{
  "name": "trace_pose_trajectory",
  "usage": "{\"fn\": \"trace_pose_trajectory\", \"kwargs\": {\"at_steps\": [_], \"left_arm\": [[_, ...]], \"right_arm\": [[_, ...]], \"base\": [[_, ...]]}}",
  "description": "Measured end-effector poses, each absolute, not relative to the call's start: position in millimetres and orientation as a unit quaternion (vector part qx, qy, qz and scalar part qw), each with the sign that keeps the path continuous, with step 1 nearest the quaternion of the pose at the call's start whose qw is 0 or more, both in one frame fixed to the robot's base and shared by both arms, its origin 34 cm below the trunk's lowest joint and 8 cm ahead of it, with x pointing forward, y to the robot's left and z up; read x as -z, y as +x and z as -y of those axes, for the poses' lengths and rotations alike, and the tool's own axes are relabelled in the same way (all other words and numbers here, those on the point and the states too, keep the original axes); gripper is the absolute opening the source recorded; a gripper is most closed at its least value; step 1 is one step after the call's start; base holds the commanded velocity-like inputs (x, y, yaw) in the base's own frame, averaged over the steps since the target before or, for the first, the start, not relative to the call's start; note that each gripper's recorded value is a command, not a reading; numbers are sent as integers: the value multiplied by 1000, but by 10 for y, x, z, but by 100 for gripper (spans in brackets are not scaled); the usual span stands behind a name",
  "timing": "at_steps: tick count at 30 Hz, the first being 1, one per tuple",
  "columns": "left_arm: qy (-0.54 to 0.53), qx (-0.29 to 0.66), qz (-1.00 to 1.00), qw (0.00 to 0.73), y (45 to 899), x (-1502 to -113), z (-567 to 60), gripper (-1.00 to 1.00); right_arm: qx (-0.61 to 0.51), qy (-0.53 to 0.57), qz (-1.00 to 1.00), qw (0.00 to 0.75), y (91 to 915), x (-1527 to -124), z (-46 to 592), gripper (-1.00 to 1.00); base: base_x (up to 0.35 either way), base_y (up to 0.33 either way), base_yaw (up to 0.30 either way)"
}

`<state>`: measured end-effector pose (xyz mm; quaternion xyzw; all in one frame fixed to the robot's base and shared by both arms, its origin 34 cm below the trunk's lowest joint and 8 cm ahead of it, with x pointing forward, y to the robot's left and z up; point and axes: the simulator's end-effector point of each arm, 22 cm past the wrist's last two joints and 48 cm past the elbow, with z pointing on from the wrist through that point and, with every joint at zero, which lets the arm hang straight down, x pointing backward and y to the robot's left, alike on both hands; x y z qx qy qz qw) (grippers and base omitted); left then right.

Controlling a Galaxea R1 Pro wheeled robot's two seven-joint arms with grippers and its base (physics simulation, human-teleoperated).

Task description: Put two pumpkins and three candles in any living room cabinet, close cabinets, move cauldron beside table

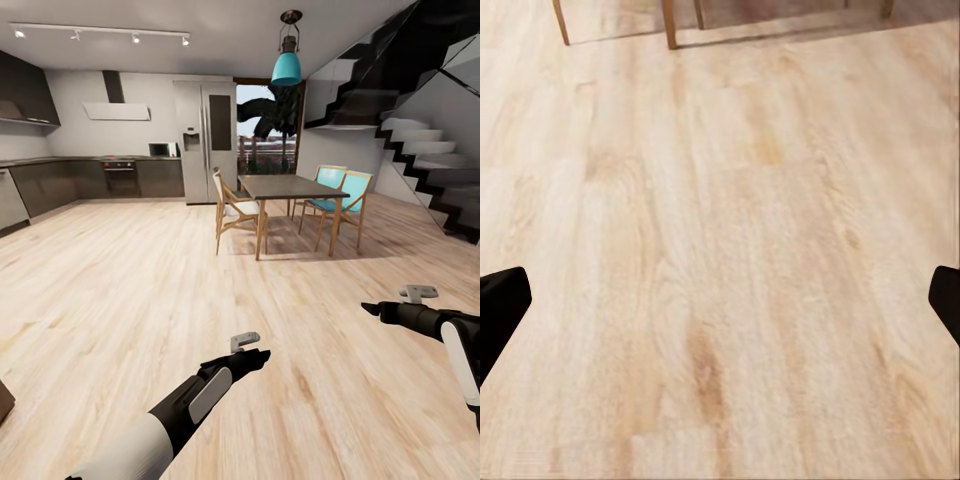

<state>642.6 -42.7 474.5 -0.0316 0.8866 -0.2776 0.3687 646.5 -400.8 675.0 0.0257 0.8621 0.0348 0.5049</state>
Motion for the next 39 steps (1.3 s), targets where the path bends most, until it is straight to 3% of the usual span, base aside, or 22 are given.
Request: {"fn": "trace_pose_trajectory", "kwargs": {"at_steps": [39], "left_arm": [[-22, 273, -882, 383, 6437, -4883, 416, 100]], "right_arm": [[-34, 35, -853, 520, 6411, -6926, 4084, 100]], "base": [[335, 92, -266]]}}
